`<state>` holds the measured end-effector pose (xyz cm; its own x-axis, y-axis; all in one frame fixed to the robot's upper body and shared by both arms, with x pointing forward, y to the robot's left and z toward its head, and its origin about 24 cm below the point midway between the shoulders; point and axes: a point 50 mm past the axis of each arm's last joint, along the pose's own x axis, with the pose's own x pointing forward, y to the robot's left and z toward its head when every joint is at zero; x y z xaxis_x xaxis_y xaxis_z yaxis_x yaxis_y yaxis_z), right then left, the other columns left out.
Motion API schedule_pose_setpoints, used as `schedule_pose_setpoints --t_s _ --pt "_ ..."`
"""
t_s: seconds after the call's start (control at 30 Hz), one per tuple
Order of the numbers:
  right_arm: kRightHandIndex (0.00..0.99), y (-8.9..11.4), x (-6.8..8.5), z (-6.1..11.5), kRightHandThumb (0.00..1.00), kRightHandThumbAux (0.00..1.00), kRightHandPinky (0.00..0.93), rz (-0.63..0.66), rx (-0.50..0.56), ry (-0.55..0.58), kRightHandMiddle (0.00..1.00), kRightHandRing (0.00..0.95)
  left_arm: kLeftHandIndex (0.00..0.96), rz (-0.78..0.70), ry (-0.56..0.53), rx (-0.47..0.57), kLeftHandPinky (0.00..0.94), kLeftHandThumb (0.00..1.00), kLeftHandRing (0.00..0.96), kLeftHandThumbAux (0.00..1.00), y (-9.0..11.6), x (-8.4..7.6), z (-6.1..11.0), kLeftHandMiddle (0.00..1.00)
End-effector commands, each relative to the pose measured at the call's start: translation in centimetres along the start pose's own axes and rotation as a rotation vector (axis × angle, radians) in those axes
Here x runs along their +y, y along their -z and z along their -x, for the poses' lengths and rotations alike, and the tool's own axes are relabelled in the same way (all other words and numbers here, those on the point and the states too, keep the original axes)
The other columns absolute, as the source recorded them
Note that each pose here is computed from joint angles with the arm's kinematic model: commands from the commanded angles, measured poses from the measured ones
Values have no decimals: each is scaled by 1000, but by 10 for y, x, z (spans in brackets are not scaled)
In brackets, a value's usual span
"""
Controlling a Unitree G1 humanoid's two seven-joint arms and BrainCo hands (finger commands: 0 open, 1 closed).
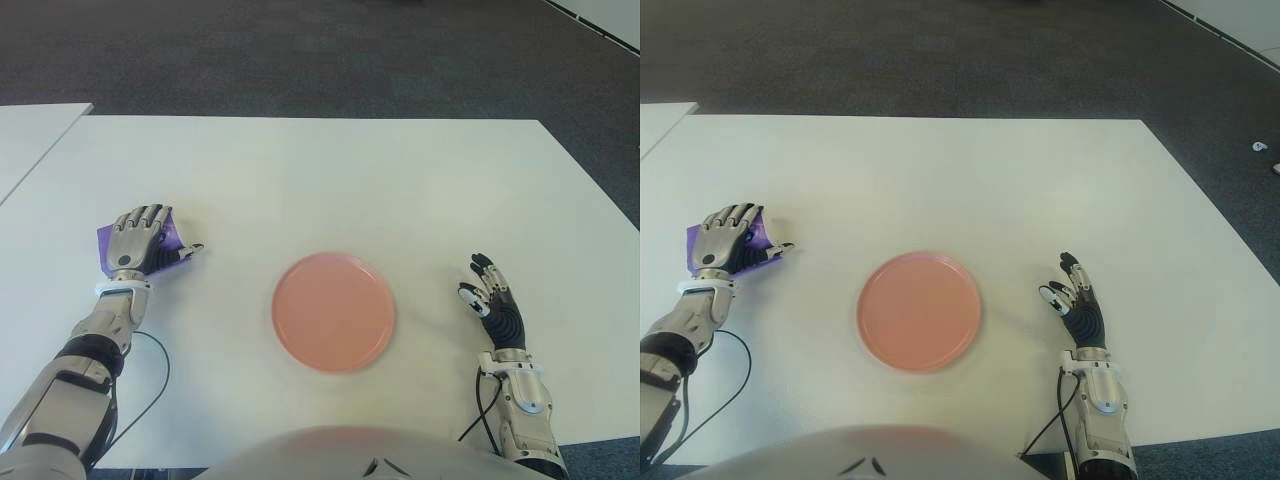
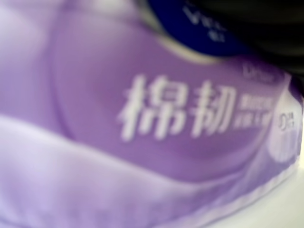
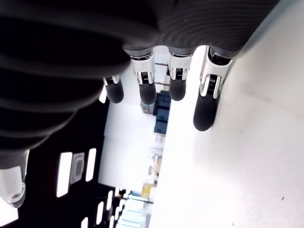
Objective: Put the tissue paper into the plate.
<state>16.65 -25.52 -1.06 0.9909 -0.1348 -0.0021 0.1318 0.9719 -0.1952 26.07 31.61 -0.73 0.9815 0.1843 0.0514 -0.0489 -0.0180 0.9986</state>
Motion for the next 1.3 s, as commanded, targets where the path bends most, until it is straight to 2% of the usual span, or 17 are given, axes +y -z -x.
schedule_pose_setpoints --t_s 0.03,0.37,0.67,0.87,1.03,1.1,1.13,1.2,1.3 --pt "49 23 -4 25 348 521 0 -33 133 -15 116 44 181 19 270 29 216 328 171 305 -6 -41 28 189" --pt "64 19 -15 29 339 557 0 -12 105 -45 142 61 179 40 421 55 221 327 171 340 -8 -55 36 177" --pt "72 15 -21 29 358 560 0 -26 72 -18 159 81 173 43 534 92 246 318 188 361 -6 -70 54 189" --pt "80 14 -25 28 368 584 0 -28 57 -8 178 102 168 37 552 106 245 314 193 370 -9 -75 58 193" --pt "83 15 -29 28 339 604 0 -8 56 -4 178 109 157 29 563 121 238 300 193 377 -10 -78 62 192" --pt "82 16 -31 27 320 609 0 3 56 2 175 108 153 26 573 130 235 293 192 381 -11 -81 65 191" --pt "81 12 -38 22 310 612 0 8 37 17 174 108 151 25 579 133 234 290 192 383 -12 -82 67 191" --pt "84 8 -43 18 286 617 24 16 7 45 171 108 149 24 586 138 237 287 195 387 -14 -84 69 193" --pt "92 9 -42 18 252 618 70 35 -14 73 167 113 150 26 591 142 239 286 197 393 -15 -86 70 195"
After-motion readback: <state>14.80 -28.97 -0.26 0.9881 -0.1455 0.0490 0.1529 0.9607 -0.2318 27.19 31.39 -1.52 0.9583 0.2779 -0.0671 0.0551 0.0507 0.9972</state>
